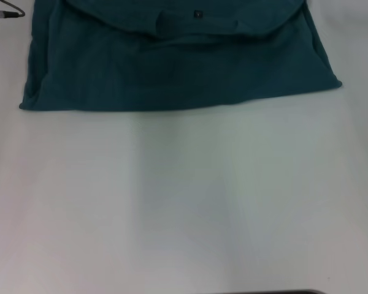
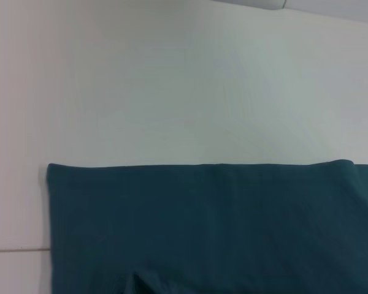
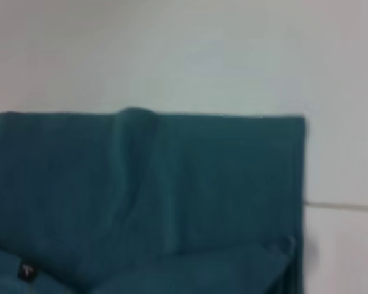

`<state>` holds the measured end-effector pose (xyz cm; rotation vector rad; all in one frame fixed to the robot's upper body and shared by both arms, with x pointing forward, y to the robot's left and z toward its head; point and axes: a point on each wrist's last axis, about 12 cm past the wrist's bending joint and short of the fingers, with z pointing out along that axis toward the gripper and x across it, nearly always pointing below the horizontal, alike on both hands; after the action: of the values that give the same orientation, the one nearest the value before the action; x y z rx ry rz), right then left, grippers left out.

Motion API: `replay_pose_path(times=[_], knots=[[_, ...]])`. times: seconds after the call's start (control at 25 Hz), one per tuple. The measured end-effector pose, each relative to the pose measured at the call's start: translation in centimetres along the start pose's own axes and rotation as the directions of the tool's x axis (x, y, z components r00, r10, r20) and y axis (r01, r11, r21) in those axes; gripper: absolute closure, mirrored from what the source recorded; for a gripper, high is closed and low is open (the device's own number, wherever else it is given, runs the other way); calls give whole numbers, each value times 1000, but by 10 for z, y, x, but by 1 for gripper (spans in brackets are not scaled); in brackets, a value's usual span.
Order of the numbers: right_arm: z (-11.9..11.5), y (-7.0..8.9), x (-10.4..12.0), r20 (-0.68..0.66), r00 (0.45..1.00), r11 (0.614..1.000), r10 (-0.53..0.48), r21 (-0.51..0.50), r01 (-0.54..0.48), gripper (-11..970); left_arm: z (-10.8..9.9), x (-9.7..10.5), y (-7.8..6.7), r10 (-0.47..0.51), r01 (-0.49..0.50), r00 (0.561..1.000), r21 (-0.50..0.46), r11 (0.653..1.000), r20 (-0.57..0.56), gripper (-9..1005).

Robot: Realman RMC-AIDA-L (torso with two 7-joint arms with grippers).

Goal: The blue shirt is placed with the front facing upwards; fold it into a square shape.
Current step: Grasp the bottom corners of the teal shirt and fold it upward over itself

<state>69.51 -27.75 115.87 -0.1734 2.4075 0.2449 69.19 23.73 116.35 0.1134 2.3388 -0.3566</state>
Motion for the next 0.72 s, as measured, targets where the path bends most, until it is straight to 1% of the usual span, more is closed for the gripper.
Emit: replay_pose_path(times=[0.12, 0.16, 0.24, 0.28, 0.32, 0.36, 0.4, 0.48, 0.56, 0.6, 0.64, 0.68, 0.72], knots=[[-9, -11, 4, -45, 997, 997, 69, -38, -71, 467, -6, 3, 2, -14, 14, 1000, 11, 1000, 7, 421], [-13, -15, 8, -60, 993, 992, 99, -70, -103, 419, -10, 3, 2, -22, 22, 1000, 19, 1000, 14, 395], [-24, -25, 19, -69, 984, 969, 163, -178, -173, 354, -21, 9, 7, -62, 60, 998, 58, 997, 34, 344], [-32, -31, 27, -50, 978, 940, 202, -270, -208, 321, -28, 12, 9, -85, 81, 995, 89, 993, 44, 338], [-39, -35, 35, -32, 972, 911, 235, -341, -231, 289, -32, 14, 13, -102, 96, 994, 107, 990, 49, 332], [-47, -42, 45, -3, 960, 873, 280, -414, -256, 256, -38, 18, 16, -124, 115, 991, 148, 982, 50, 326], [-54, -46, 56, 18, 949, 836, 313, -479, -267, 256, -44, 21, 20, -143, 132, 988, 178, 975, 50, 320], [-68, -56, 77, 55, 927, 777, 370, -565, -276, 255, -56, 26, 32, -199, 185, 980, 254, 949, 27, 308], [-81, -66, 99, 92, 906, 736, 414, -619, -274, 255, -66, 33, 45, -264, 253, 965, 319, 913, -12, 314], [-87, -71, 111, 112, 894, 724, 433, -635, -271, 255, -71, 38, 52, -306, 301, 951, 358, 884, -42, 316], [-98, -80, 132, 161, 876, 712, 455, -657, -248, 256, -74, 42, 58, -336, 333, 940, 379, 863, -63, 319], [-98, -80, 132, 161, 876, 712, 455, -657, -248, 258, -77, 49, 65, -375, 378, 923, 410, 830, -91, 322], [-102, -83, 143, 185, 868, 711, 462, -662, -237, 259, -79, 55, 71, -408, 413, 906, 433, 801, -110, 322]])
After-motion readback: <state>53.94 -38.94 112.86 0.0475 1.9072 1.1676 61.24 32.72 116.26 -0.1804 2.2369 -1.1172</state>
